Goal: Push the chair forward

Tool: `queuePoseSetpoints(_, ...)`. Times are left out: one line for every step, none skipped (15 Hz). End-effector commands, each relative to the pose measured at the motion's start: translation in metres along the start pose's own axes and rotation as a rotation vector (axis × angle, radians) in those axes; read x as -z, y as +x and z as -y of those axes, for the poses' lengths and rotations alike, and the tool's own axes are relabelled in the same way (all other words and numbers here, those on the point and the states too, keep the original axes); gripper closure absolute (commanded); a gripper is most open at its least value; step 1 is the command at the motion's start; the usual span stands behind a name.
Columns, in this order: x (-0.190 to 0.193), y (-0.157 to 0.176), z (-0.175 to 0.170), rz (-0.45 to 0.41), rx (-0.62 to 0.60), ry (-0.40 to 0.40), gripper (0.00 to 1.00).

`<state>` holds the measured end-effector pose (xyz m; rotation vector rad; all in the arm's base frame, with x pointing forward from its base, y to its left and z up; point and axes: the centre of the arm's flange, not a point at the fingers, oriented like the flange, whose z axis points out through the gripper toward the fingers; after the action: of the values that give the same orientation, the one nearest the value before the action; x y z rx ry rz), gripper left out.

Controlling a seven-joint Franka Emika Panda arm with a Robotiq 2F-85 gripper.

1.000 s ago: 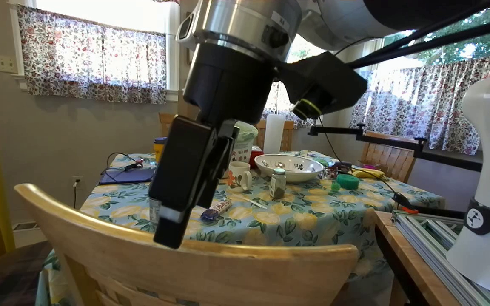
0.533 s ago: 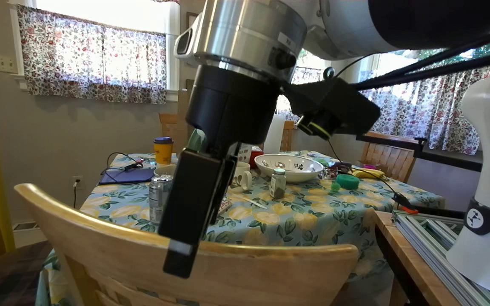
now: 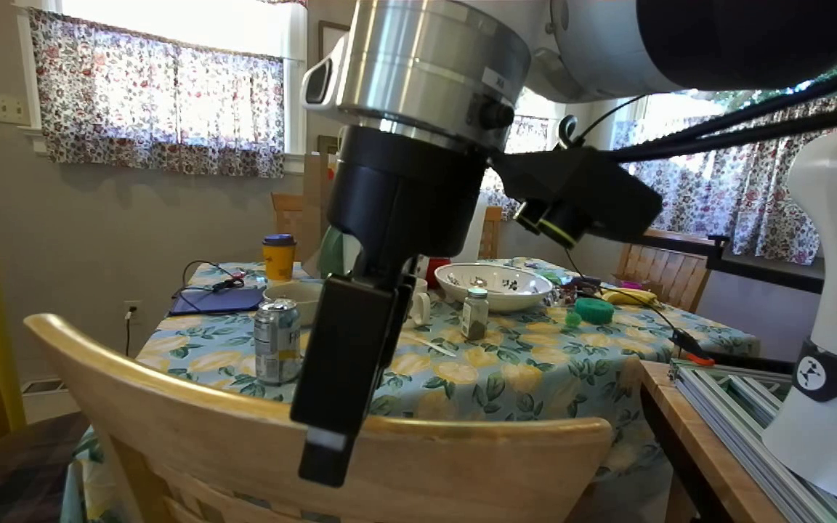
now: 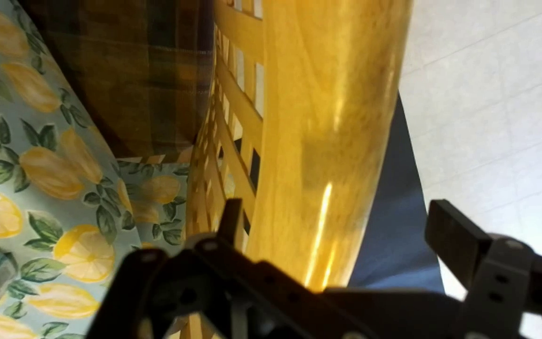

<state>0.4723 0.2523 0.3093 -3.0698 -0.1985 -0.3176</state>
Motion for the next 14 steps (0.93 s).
queuePoseSetpoints(0.0001, -0.0008, 0.0021, 0.005, 0.006, 0.009, 0.0)
queuePoseSetpoints(0.0001, -0.0015, 0.0037, 0.008, 0.011, 0.014, 0.0)
queuePoseSetpoints(0.0001, -0.0018, 0.0044, 0.009, 0.014, 0.015, 0.0)
queuePoseSetpoints(0.0001, -0.0019, 0.0044, 0.009, 0.015, 0.015, 0.0)
queuePoseSetpoints(0.0, -0.0019, 0.0044, 0.01, 0.015, 0.015, 0.0)
queuePoseSetpoints(0.0, -0.0019, 0.0043, 0.01, 0.015, 0.015, 0.0)
queuePoseSetpoints(0.0, -0.002, 0.0043, 0.011, 0.015, 0.014, 0.0)
queuePoseSetpoints(-0.0001, -0.002, 0.0043, 0.011, 0.015, 0.014, 0.0)
queuePoseSetpoints(-0.001, -0.0021, 0.0033, 0.005, 0.015, -0.001, 0.0)
queuePoseSetpoints(-0.0008, -0.0016, 0.0029, 0.013, 0.013, -0.01, 0.0)
queuePoseSetpoints(0.0006, 0.0001, 0.003, 0.001, 0.014, -0.014, 0.0)
queuePoseSetpoints(0.0017, 0.0011, 0.0027, -0.004, 0.02, -0.017, 0.0)
queuePoseSetpoints(0.0035, 0.0022, 0.0025, 0.009, 0.024, -0.014, 0.0)
queuePoseSetpoints(0.003, 0.0028, 0.0019, -0.001, 0.005, -0.03, 0.0)
